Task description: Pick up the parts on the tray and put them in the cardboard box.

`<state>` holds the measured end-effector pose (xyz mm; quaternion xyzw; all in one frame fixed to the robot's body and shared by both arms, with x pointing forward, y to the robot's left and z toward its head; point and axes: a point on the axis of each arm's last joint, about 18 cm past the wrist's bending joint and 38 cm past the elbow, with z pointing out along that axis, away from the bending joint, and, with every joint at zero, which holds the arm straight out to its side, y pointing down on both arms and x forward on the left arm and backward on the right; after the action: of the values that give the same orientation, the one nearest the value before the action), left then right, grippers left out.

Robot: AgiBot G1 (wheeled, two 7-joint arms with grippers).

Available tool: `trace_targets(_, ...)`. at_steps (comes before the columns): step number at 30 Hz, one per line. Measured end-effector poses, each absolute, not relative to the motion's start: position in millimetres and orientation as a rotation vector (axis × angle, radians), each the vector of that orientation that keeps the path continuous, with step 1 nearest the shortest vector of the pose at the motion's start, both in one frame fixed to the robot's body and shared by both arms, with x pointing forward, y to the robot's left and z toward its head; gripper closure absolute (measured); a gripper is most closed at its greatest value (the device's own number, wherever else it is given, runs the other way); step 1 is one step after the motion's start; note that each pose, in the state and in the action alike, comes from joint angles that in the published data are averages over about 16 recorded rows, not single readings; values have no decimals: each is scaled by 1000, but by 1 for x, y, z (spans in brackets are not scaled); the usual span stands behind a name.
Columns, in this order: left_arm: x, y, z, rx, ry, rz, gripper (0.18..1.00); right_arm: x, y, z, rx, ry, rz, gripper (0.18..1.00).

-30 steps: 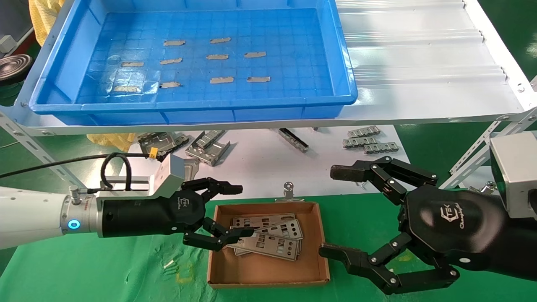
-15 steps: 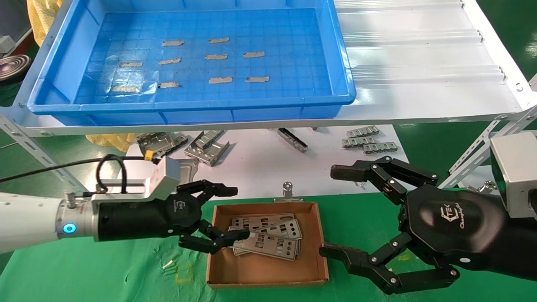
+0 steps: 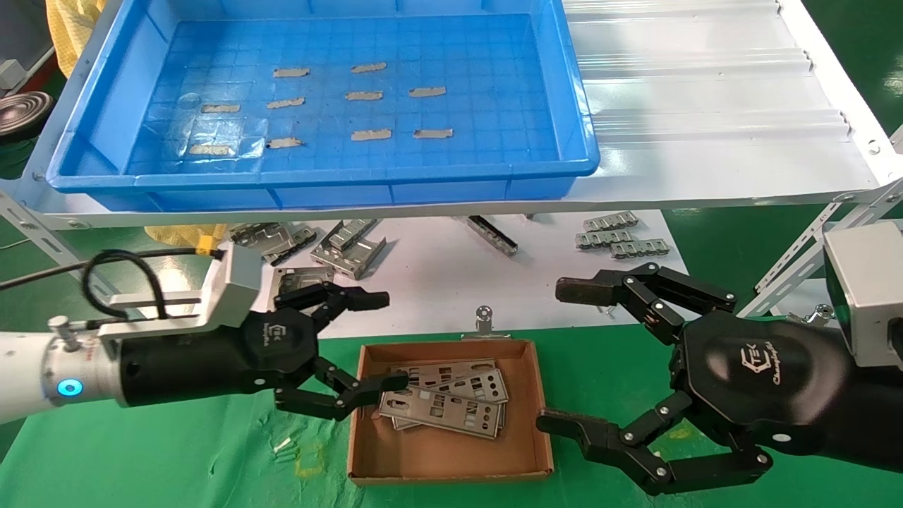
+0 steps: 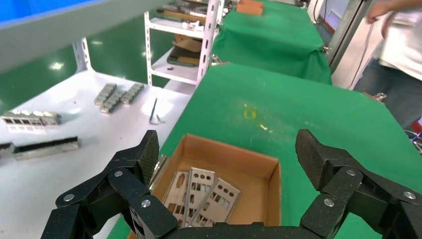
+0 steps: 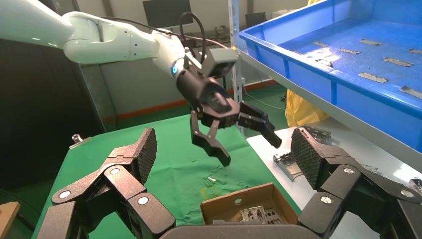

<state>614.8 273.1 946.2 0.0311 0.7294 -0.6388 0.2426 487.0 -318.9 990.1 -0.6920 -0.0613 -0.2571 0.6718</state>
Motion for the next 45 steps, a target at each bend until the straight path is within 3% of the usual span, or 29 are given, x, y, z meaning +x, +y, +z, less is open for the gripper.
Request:
trace_targets(22, 548, 296, 974, 171, 1906, -1813, 184, 487, -319, 990, -1559, -138, -579, 179)
trace_targets(45, 473, 300, 993, 286, 1925, -1797, 184, 487, -319, 990, -1558, -138, -579, 179)
